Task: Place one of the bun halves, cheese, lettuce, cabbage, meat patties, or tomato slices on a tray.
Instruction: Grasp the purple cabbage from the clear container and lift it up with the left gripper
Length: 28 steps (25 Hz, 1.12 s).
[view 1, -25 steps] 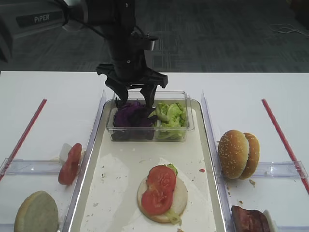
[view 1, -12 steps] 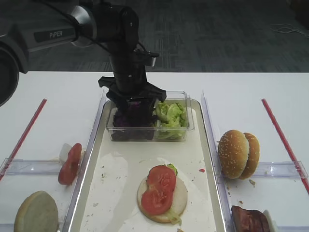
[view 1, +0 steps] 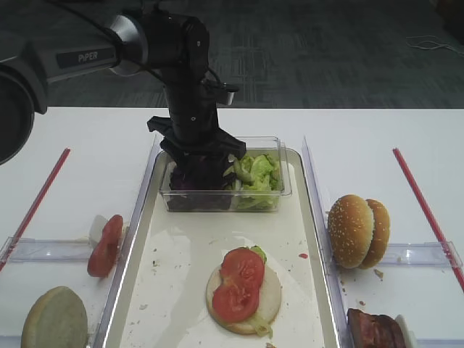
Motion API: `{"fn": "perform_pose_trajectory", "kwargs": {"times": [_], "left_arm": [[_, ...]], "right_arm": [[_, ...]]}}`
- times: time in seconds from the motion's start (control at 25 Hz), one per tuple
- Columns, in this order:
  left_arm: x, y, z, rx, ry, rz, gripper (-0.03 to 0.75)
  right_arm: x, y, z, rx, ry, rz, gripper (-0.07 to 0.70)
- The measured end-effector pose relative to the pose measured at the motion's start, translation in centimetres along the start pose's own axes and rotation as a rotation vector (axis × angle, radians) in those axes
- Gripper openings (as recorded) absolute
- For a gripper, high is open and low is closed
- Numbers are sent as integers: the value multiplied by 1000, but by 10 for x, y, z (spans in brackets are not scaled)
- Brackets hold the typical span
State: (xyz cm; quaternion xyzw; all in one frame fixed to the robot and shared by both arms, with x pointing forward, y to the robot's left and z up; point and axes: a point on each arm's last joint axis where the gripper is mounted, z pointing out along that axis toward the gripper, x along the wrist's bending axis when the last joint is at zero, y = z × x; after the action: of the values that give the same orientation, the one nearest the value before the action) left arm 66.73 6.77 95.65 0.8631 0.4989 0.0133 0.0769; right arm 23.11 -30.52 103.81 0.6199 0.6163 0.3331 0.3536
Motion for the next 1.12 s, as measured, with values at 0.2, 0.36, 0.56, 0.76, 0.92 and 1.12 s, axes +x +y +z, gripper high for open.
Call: {"fn": "perform_pose_trajectory", "kwargs": {"times": [0.2,0.36,0.56,0.76,0.92,1.12], "left_arm": [[1,0,0,1,14,9,398],[2,0,0,1,17,10,349],[2,0,0,1,21,11,307],[3,0,0,2,34,16,219],[4,0,0,2,40,18,155],[4,0,0,2,42,21,73]], "right_arm": [[0,0,0,0,0,-2,692],[0,0,0,0,0,-4,692],[0,0,0,0,0,-2,692],[0,0,0,0,0,-3,692],[0,0,0,0,0,-3,692],[0,0,0,0,0,-3,692]]}}
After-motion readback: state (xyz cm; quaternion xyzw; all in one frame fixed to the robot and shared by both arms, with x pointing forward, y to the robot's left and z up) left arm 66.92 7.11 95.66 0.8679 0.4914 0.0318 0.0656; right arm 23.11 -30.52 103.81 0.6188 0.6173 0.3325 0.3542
